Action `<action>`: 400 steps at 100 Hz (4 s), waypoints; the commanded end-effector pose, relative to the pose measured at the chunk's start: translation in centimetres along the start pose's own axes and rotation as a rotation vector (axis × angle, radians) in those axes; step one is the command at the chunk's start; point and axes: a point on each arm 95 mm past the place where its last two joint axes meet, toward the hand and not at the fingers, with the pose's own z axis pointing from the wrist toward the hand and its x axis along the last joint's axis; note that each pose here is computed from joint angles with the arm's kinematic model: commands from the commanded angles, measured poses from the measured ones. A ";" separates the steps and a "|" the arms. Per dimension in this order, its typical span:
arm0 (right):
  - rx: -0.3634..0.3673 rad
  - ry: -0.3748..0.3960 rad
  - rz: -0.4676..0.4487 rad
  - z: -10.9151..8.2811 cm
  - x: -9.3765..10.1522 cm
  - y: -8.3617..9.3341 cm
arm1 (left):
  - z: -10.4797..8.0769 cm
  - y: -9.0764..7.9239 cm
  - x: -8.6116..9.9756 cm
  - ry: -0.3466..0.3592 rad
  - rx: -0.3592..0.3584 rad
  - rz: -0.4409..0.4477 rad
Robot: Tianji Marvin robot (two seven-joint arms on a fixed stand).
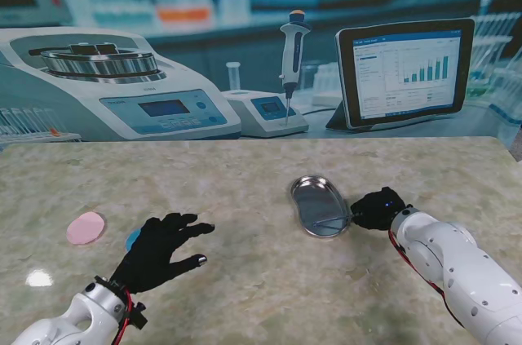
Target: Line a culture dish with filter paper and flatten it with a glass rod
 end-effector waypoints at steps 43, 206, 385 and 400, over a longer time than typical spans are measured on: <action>0.008 0.018 -0.042 -0.1 0.4 0.3 | -0.2 0.1 -0.2 -0.013 -0.005 -0.011; -0.450 0.181 0.626 -9.9 15.2 8.0 | 0.3 1.8 1.5 -0.020 0.030 -0.193; -0.417 0.365 0.998 -9.6 21.3 3.2 | -0.7 4.2 3.4 -0.121 0.177 -0.333; -0.418 0.365 0.999 -9.6 21.3 3.2 | -0.7 4.3 3.4 -0.117 0.176 -0.333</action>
